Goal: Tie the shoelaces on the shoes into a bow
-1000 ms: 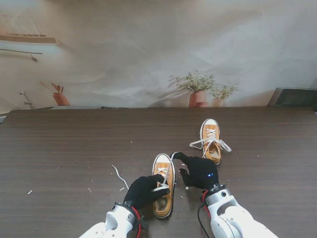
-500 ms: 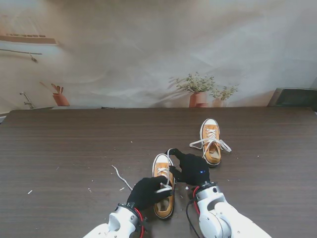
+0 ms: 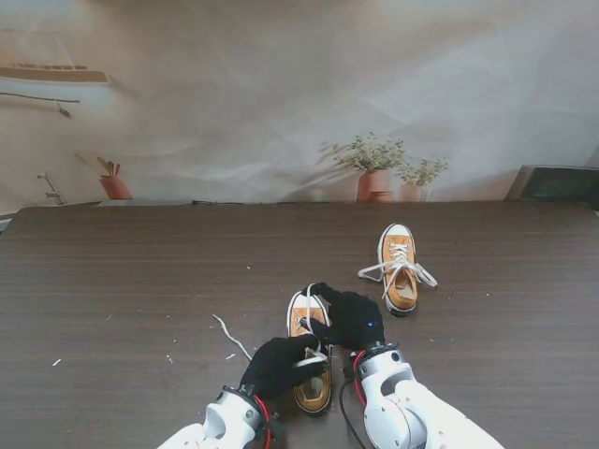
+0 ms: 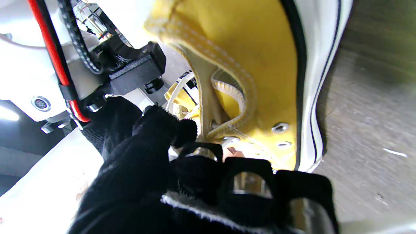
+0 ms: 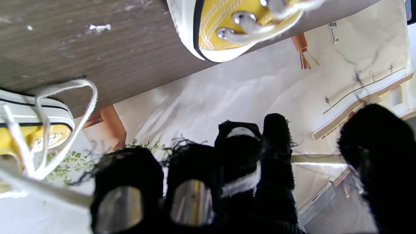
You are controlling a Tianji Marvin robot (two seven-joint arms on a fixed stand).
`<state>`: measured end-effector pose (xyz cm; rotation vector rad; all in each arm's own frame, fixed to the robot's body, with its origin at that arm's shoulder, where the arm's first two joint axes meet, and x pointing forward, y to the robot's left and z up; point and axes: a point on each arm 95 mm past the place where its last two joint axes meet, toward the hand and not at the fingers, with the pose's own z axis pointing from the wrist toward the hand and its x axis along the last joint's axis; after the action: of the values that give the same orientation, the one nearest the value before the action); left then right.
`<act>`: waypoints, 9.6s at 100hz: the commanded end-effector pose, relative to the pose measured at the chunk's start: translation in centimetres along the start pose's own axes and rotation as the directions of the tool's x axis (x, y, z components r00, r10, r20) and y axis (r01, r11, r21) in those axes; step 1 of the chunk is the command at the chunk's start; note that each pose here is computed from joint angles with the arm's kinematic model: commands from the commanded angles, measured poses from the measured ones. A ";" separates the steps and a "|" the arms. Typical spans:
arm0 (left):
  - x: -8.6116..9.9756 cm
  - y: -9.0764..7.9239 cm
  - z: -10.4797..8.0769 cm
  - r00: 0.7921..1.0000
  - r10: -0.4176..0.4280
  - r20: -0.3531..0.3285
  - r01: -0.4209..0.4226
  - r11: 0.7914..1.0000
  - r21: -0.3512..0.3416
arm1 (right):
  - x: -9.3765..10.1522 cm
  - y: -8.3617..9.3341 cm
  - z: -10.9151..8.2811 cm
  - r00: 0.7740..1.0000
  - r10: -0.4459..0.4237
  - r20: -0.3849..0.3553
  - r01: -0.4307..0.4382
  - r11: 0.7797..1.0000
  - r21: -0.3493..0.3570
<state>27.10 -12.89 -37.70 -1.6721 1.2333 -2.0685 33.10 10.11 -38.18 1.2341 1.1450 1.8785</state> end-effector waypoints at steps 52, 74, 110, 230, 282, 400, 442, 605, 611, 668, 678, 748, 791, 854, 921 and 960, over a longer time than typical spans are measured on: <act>-1.5 -2.3 -1.3 0.996 0.073 0.043 -0.076 0.995 0.068 | -0.6 -0.3 -0.6 0.997 0.070 0.028 -0.071 0.996 0.047; -2.2 -5.6 -2.2 0.997 0.048 0.060 -0.051 0.998 0.043 | -1.0 0.0 -0.9 0.996 0.072 0.048 -0.074 0.996 0.044; -2.5 -6.9 -1.6 0.957 0.158 0.244 -0.239 0.906 0.350 | -1.2 0.1 -1.0 0.997 0.055 0.048 -0.057 0.997 0.049; -0.6 -8.4 -2.2 0.953 -0.149 0.264 0.276 0.787 -0.552 | -1.4 1.5 -1.6 0.996 0.058 0.065 -0.058 0.998 0.004; -1.1 -3.1 -2.1 0.648 -0.743 0.168 0.759 0.648 -0.058 | -1.0 1.0 -1.5 0.993 0.105 0.048 -0.106 0.994 0.015; -2.4 -2.2 -0.2 0.908 -0.418 -0.028 0.411 0.876 0.252 | 0.0 1.8 -1.8 0.883 0.455 0.118 -0.463 0.884 0.060; -2.6 -1.9 0.1 0.974 -0.226 -0.005 0.218 0.931 0.294 | 0.6 2.0 -2.1 0.888 0.449 0.104 -0.459 0.878 0.133; -1.9 -0.7 0.7 0.990 0.138 -0.017 -0.124 0.934 0.334 | 1.8 1.1 -1.9 0.894 0.434 0.109 -0.447 0.868 0.217; -2.0 -0.7 0.7 0.988 0.154 -0.015 -0.140 0.930 0.339 | 1.8 1.2 -2.0 0.891 0.440 0.109 -0.453 0.865 0.214; -1.9 -0.6 0.5 0.989 0.149 -0.022 -0.134 0.934 0.332 | 2.3 0.7 -1.7 0.850 0.502 0.157 -0.526 0.816 0.238; -1.8 -0.6 0.3 0.988 0.150 -0.027 -0.132 0.934 0.332 | 2.5 0.7 -1.7 0.839 0.516 0.170 -0.543 0.805 0.236; -1.9 -0.7 -0.6 0.997 -0.069 -0.032 0.075 0.965 0.251 | 3.3 1.7 -2.0 0.750 0.634 0.189 -0.661 0.733 0.161; -2.2 -0.9 -1.1 0.995 -0.100 -0.019 0.101 0.957 0.273 | 3.5 1.9 -2.2 0.754 0.628 0.192 -0.656 0.734 0.178; -2.4 -0.9 -1.3 0.996 -0.083 -0.026 0.087 0.960 0.265 | 4.1 1.5 -2.4 0.758 0.625 0.185 -0.651 0.716 0.251; -2.4 -0.4 -1.4 0.997 -0.070 -0.034 0.076 0.968 0.239 | 4.6 1.8 -2.4 0.714 0.665 0.221 -0.700 0.673 0.238; -2.3 -0.7 -2.0 0.997 -0.077 -0.029 0.082 0.962 0.261 | 4.4 2.5 -2.6 0.706 0.682 0.191 -0.707 0.693 0.140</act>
<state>26.73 -9.85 -38.91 -1.5953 0.8568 -2.1820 29.07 11.71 -35.05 2.1121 0.8567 2.1725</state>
